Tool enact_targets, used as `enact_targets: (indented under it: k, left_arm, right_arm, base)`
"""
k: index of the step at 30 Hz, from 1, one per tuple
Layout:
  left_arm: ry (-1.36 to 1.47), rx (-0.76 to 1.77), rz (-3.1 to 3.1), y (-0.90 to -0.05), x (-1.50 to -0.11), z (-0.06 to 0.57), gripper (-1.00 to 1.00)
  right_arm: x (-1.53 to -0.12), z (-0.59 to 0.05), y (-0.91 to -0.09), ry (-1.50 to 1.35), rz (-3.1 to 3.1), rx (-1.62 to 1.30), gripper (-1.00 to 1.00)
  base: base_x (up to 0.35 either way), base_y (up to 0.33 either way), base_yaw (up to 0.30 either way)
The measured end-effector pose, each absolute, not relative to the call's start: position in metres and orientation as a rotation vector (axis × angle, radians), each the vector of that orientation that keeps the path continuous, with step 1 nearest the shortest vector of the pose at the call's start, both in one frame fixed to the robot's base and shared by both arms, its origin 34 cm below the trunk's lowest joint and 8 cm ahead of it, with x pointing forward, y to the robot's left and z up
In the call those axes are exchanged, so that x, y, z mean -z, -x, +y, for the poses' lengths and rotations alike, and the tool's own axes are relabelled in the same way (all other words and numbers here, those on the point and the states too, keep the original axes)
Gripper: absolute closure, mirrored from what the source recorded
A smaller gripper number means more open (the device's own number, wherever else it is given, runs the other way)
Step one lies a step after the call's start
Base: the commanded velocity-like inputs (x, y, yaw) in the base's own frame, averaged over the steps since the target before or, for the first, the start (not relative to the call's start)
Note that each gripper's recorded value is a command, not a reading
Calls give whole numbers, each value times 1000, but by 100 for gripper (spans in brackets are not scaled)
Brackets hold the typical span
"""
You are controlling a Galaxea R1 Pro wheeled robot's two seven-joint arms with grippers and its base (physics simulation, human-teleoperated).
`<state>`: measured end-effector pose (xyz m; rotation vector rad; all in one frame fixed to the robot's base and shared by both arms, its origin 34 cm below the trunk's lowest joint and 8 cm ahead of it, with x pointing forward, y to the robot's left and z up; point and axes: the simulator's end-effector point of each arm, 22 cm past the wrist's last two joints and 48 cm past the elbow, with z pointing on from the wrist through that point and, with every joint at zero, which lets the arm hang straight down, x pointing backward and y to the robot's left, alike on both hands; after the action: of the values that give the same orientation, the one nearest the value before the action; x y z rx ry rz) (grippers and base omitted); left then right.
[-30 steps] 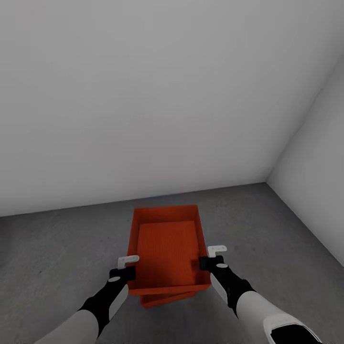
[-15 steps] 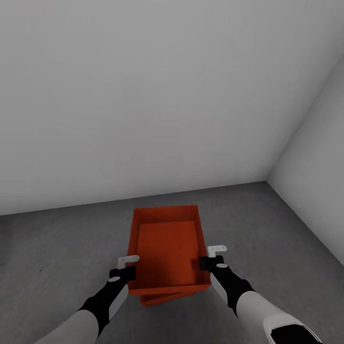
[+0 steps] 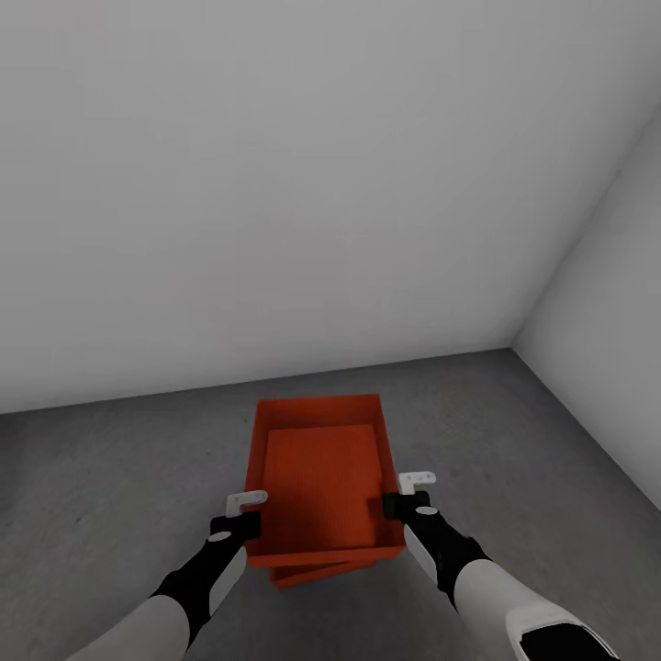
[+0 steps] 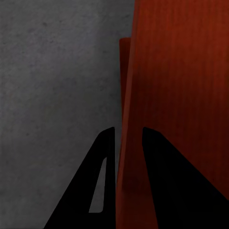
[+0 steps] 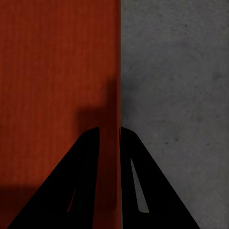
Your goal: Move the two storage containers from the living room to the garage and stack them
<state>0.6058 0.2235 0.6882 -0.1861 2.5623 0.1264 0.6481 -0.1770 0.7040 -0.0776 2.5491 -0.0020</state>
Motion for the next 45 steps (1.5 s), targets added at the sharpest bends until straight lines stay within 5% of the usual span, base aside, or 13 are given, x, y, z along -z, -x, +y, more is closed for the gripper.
enact_targets:
  k: [45]
  left_arm:
    - [183, -130, 2560, -606, -689, 225, 100]
  right_arm:
    - [-704, -176, -648, 78, 2547, 4, 100]
  base:
    - [0, 0, 64]
